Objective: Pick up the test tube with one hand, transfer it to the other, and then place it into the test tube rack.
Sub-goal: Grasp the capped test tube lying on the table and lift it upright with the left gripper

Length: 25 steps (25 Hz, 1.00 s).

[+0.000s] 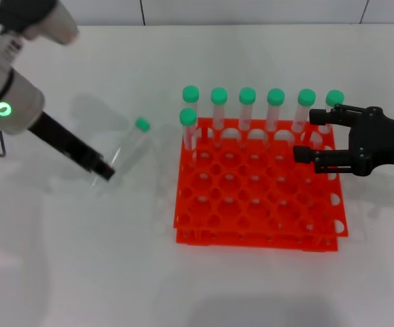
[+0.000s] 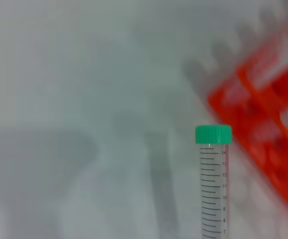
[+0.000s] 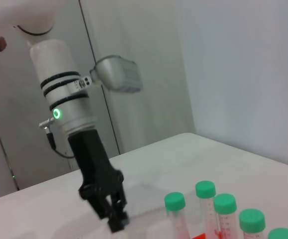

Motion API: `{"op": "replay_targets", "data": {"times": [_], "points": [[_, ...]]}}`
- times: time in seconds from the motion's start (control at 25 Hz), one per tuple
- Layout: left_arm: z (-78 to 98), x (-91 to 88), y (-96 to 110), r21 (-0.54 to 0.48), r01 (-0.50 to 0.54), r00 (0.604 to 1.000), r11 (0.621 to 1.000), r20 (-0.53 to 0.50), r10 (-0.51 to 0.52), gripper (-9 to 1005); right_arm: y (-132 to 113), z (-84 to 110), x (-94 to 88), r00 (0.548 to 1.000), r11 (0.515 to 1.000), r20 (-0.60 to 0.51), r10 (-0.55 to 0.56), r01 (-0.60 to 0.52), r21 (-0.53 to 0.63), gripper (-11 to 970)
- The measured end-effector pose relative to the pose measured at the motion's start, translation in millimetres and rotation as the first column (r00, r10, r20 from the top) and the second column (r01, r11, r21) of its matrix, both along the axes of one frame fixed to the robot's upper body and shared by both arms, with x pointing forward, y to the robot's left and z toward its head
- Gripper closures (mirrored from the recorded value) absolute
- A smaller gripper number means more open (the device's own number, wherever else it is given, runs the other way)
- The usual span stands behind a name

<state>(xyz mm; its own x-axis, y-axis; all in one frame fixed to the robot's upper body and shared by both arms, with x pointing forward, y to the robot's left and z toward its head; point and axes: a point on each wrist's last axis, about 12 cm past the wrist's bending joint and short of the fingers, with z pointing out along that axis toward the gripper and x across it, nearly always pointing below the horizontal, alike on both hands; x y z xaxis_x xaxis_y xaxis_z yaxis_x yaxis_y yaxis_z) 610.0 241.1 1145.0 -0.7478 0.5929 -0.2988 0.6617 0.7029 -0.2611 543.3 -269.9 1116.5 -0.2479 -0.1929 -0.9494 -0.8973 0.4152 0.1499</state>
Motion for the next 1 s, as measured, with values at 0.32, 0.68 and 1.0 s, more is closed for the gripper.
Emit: {"op": "replay_targets", "data": {"times": [0.32, 0.68, 1.0], "points": [[38.5, -1.3, 28, -0.268, -0.051, 0.956, 0.962, 0.266, 0.125, 805, -2, 0.7, 0.6, 1.000, 1.000, 0.003, -0.010, 0.010, 0.003, 190], [69.3, -14.3, 32, -0.557, 0.136, 0.826, 0.819, 0.520, 0.216, 805, -5, 0.7, 0.2, 1.000, 1.000, 0.003, -0.021, 0.021, 0.005, 194], [54.4, -9.8, -4, -0.663, 0.318, 0.800, 0.678, 0.572, 0.184, 806, -5, 0.4, -0.6, 1.000, 1.000, 0.008, -0.022, 0.022, 0.008, 197]]}}
